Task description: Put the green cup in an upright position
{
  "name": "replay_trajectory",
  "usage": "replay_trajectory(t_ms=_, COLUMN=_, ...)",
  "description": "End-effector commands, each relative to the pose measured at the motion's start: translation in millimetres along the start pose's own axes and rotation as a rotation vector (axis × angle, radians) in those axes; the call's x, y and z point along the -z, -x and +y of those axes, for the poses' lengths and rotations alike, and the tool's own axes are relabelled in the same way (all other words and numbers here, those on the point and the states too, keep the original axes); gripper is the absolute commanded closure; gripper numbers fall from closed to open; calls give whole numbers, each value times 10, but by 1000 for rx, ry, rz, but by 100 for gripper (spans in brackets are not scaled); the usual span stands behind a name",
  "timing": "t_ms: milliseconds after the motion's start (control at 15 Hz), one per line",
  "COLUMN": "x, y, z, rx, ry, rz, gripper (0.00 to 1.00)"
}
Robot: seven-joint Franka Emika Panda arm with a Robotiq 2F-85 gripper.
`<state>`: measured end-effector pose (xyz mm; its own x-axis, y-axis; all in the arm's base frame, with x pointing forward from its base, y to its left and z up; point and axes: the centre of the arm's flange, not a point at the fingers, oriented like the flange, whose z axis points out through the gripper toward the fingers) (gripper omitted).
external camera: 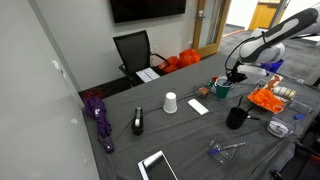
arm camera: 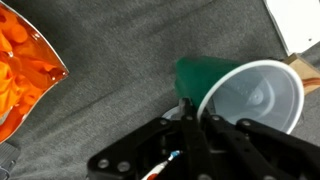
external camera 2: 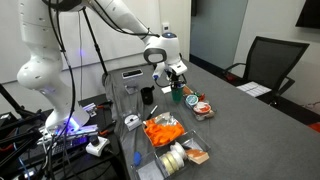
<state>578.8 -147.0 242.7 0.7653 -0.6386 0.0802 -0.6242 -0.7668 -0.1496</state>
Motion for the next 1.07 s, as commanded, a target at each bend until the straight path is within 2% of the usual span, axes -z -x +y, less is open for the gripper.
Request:
replay_trajectory(t_ms=0, x=-79, y=72, z=174, rx=28, ry=-27, rz=10, gripper=99)
replay_trajectory(t_ms=467, x=-292, y=131, z=138, rx=28, ry=-40, rz=35, gripper=99)
replay_trajectory(t_ms=1000, x=-456, y=173, z=39, rx=-70, ry=-47, rz=83, gripper=97)
